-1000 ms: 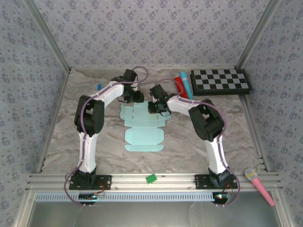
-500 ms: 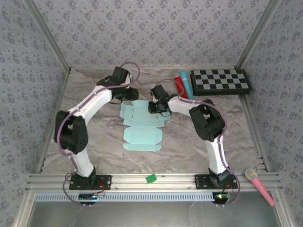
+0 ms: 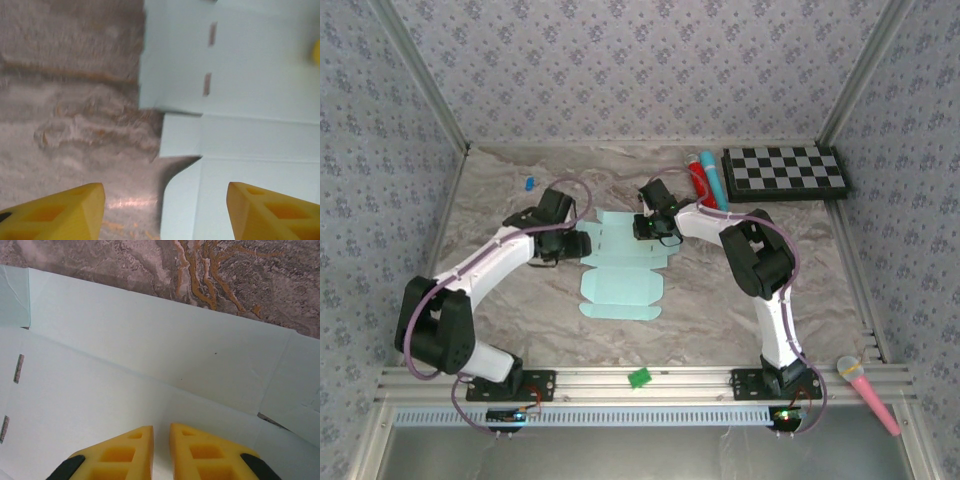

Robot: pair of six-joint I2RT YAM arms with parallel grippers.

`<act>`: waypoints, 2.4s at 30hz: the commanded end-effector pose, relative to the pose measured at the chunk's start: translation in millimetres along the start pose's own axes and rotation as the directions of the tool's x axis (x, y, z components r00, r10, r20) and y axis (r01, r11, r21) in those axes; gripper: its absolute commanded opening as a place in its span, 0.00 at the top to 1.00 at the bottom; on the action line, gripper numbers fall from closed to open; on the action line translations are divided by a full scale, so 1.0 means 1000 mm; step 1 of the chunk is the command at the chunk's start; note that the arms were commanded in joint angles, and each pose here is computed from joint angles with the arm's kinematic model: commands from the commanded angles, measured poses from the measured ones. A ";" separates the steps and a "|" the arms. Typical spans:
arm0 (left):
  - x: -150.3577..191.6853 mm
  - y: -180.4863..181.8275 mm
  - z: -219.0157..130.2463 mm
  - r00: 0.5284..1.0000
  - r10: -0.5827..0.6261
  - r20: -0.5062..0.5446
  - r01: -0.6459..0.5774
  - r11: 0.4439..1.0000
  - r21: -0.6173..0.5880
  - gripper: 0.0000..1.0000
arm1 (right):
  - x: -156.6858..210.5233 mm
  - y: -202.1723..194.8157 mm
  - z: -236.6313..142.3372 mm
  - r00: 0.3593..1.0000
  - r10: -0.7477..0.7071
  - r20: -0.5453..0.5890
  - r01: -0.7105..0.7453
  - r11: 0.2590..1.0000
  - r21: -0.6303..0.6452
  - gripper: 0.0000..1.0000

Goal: Fold the paper box

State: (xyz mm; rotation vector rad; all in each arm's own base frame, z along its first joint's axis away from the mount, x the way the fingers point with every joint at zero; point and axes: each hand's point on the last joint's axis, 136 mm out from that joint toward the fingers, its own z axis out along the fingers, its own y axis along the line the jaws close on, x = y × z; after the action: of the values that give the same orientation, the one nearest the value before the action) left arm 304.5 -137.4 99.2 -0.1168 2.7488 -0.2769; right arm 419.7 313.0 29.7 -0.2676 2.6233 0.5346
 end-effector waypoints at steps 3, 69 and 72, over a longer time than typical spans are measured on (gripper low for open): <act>0.004 -0.006 0.009 0.997 -0.072 0.026 0.071 0.995 0.065 0.33 | 0.019 -0.011 0.001 0.997 0.036 -0.061 -0.034 0.999 0.033 0.81; 0.002 -0.089 0.053 0.996 0.087 -0.019 -0.076 0.940 0.332 0.60 | 0.026 -0.005 0.005 0.996 0.049 -0.080 -0.047 0.999 0.022 0.81; 0.002 -0.089 0.055 0.996 0.086 -0.022 -0.073 0.942 0.329 0.60 | 0.026 -0.005 0.005 0.996 0.049 -0.079 -0.048 0.999 0.021 0.81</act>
State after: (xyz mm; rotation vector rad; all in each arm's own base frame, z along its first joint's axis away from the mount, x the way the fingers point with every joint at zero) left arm 322.3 -224.4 59.8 0.0610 2.7065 -0.6794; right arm 418.9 314.8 29.4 -0.2337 2.6276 0.5569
